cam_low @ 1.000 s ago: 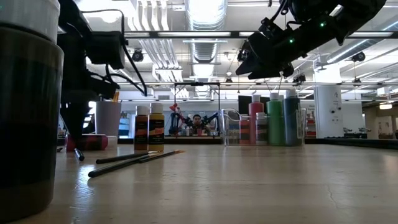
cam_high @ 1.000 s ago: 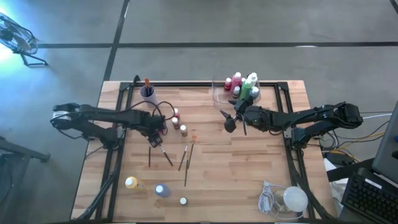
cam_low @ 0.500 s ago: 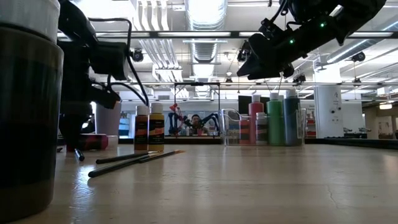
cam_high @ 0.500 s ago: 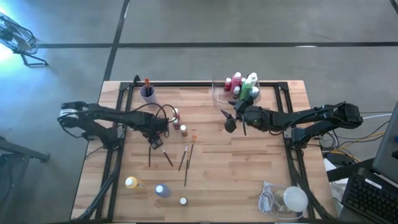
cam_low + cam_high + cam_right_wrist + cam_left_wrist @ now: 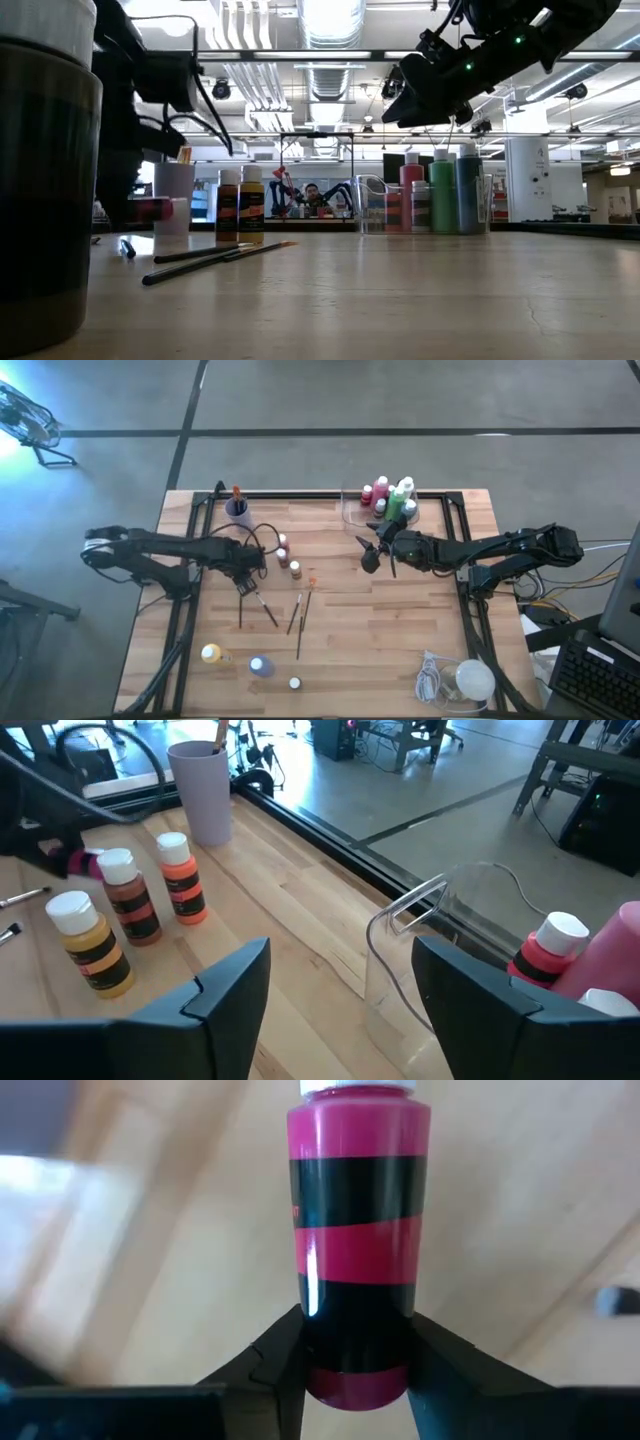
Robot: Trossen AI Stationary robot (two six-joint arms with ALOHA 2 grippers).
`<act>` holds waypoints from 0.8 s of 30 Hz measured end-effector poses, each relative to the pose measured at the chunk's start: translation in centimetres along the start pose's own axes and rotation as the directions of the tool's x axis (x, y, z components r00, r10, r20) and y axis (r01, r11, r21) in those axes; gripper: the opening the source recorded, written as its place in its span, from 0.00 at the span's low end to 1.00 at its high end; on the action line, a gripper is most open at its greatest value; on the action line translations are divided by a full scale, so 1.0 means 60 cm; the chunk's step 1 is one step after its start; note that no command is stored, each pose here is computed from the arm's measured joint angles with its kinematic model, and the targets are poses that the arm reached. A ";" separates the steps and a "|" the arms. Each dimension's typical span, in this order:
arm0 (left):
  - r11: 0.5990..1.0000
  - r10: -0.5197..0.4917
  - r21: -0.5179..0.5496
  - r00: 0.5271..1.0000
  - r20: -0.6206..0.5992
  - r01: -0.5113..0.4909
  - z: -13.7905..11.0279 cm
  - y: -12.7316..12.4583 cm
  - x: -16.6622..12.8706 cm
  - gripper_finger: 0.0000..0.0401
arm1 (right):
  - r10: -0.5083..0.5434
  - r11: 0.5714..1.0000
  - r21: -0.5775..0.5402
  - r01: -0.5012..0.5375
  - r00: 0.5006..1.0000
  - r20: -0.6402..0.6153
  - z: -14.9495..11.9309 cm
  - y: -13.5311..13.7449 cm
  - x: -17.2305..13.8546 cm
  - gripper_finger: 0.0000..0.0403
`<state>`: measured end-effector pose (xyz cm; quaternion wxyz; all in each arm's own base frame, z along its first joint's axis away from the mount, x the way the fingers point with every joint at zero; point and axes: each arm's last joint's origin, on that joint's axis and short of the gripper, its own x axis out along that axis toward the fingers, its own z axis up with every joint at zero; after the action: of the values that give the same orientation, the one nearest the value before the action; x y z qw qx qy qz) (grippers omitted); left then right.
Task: Pick & Place Paint Supplies
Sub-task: Put the pink paint bottle into the transparent bin
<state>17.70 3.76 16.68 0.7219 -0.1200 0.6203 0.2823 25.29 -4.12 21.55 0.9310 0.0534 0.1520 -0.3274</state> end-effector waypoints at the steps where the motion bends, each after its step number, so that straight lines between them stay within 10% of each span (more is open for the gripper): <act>1: 1.000 0.007 -0.006 1.000 0.014 -0.007 -0.003 0.004 -0.007 0.33 | 0.000 1.000 0.000 0.000 1.000 0.000 0.000 0.000 0.000 0.58; 13: 0.986 -0.133 -0.033 0.886 0.444 0.165 -0.009 0.032 -0.098 0.33 | 0.186 0.982 0.016 -0.189 0.978 0.098 0.021 0.012 -0.003 0.54; 19: 0.948 -0.311 0.168 0.686 0.658 0.269 0.010 0.029 -0.141 0.33 | 0.344 0.934 0.021 -0.356 0.916 0.206 0.040 0.025 -0.010 0.53; 24: 0.879 -0.474 0.388 0.416 0.776 0.277 0.041 0.015 -0.175 0.33 | 0.448 0.886 -0.013 -0.463 0.851 0.275 0.057 0.042 -0.023 0.54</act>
<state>18.50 3.06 27.46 0.9834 -0.0287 0.1647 0.0705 26.70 -2.04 25.23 0.9921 0.0675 -0.0021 -0.1057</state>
